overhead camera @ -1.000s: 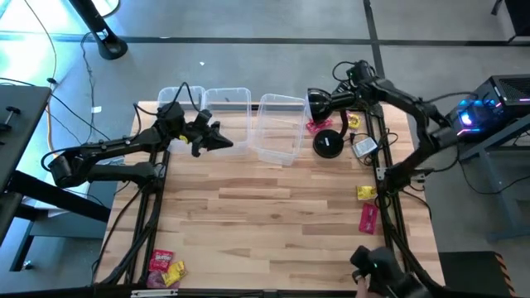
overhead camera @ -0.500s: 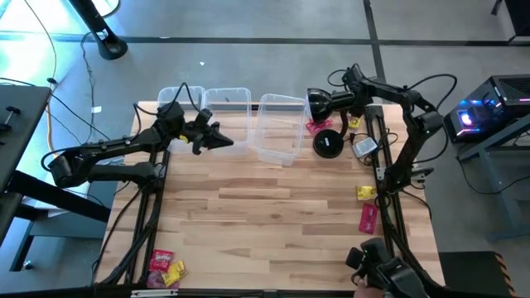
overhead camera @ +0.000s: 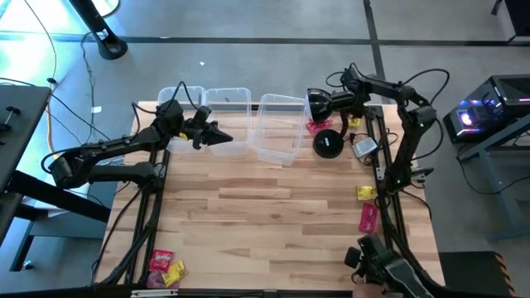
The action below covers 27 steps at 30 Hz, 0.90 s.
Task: Sort candy
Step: Put the yellow candy wrapper into the right transparent bin
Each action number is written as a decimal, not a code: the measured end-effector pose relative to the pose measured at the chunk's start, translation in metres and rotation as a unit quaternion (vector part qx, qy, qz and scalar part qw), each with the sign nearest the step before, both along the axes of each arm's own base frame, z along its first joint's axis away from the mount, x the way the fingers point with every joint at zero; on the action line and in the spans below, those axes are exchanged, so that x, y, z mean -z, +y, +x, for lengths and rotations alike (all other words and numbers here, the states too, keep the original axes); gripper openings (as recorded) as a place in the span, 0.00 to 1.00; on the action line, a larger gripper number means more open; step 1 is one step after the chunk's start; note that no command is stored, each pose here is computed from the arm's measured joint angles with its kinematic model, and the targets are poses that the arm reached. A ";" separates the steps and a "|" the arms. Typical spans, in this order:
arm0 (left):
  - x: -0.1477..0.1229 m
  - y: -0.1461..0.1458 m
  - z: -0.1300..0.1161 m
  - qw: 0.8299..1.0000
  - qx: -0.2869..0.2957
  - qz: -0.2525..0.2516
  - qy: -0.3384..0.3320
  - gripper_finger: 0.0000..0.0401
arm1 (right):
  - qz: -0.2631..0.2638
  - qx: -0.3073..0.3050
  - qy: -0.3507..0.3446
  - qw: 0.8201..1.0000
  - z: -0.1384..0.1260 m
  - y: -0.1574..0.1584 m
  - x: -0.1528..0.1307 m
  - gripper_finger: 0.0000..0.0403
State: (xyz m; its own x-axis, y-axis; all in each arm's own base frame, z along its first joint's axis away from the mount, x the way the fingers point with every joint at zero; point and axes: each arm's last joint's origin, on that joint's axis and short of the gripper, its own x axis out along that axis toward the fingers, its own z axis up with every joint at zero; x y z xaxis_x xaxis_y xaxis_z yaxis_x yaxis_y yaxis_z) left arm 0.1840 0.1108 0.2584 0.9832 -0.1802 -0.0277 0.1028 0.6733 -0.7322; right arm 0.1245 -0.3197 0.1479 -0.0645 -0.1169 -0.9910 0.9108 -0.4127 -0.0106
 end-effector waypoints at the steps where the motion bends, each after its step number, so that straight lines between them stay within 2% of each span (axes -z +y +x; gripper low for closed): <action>1: 0.000 0.000 0.000 1.000 0.001 0.000 0.000 0.00 | 0.009 -0.007 0.004 1.000 0.001 -0.002 0.002 0.23; 9: 0.000 0.000 0.000 1.000 0.007 -0.005 0.001 0.00 | 0.039 -0.047 0.041 0.997 0.018 -0.005 0.018 0.22; 11: 0.000 0.000 0.000 1.000 0.007 -0.005 0.001 0.00 | 0.041 -0.066 0.046 0.996 0.021 -0.005 0.020 0.17; 14: 0.000 0.000 0.000 1.000 0.007 -0.001 0.000 0.00 | 0.038 -0.099 0.058 0.993 0.022 -0.004 0.022 0.04; 19: 0.000 0.000 0.000 1.000 0.003 0.000 0.000 0.00 | 0.041 -0.136 0.066 0.988 0.023 -0.004 0.018 0.01; 24: 0.000 0.000 0.000 1.000 0.003 -0.005 -0.001 0.00 | 0.012 -0.147 0.058 0.987 0.023 -0.005 -0.008 0.00; 27: -0.001 -0.001 0.000 1.000 0.012 -0.007 -0.001 0.00 | -0.041 -0.149 0.045 0.987 0.023 -0.009 -0.040 0.00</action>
